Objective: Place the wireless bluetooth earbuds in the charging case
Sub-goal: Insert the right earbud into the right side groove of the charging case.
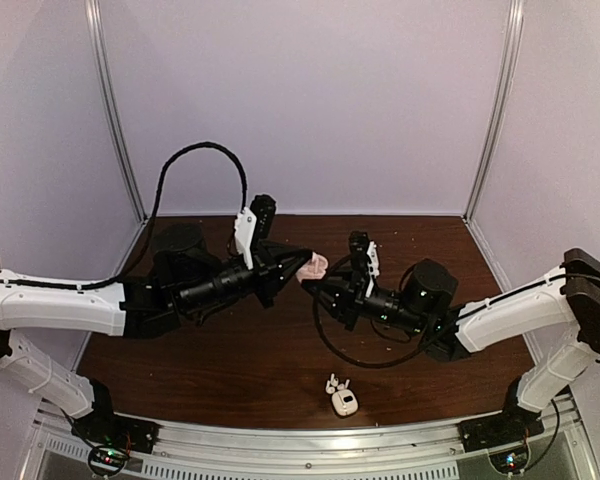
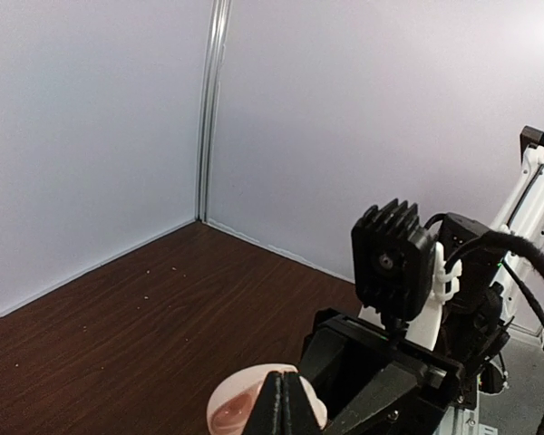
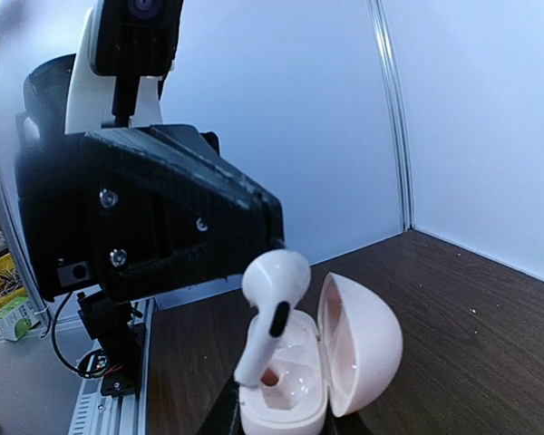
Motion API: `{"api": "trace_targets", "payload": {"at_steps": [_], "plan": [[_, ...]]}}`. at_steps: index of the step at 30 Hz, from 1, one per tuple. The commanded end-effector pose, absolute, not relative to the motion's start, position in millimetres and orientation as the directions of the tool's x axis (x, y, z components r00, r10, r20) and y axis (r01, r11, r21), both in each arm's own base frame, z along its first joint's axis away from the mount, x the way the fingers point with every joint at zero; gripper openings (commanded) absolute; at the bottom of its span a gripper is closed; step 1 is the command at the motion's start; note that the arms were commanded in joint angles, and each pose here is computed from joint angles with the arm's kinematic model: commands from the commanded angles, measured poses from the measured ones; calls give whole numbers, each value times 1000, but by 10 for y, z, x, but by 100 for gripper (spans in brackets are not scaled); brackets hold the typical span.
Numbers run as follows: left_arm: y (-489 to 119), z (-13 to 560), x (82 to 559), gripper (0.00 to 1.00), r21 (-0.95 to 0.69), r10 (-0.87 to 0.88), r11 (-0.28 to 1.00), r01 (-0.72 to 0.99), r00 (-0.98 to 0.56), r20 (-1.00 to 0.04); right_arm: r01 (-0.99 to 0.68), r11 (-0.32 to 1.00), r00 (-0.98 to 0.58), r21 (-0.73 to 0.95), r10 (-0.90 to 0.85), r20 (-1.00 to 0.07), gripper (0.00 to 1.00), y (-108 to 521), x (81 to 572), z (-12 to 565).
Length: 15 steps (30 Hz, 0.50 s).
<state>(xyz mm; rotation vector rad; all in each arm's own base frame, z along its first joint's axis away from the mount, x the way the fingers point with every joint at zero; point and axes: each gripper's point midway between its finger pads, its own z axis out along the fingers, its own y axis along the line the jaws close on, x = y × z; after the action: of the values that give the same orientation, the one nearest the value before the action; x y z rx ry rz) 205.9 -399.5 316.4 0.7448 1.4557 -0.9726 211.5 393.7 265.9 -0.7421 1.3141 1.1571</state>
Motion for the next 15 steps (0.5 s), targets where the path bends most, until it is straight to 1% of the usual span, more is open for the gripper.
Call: {"api": "trace_targets", "payload": {"at_steps": [1, 5, 6, 9, 15], "plan": [[-3987, 3445, 2023, 0, -107, -127, 442, 891, -56, -990, -945, 266, -126, 188, 233, -964, 0, 3996, 2049, 2574], [-3925, 3531, 1992, 0, -93, -150, 440, 893, -29, -988, -950, 295, -41, 98, 195, -980, 0, 3947, 2031, 2415], [-3931, 3522, 1934, 0, -82, -145, 413, 907, -23, -989, -952, 300, 5, 54, 191, -982, 0, 3932, 2016, 2422], [-3898, 3503, 1855, 0, -39, -135, 389, 921, 15, -991, -953, 301, 90, -27, 199, -976, 0, 3899, 1969, 2483], [-3876, 3455, 1665, 0, 39, -130, 322, 946, 85, -988, -948, 294, 193, -124, 218, -957, 0, 3904, 1899, 2627]]}}
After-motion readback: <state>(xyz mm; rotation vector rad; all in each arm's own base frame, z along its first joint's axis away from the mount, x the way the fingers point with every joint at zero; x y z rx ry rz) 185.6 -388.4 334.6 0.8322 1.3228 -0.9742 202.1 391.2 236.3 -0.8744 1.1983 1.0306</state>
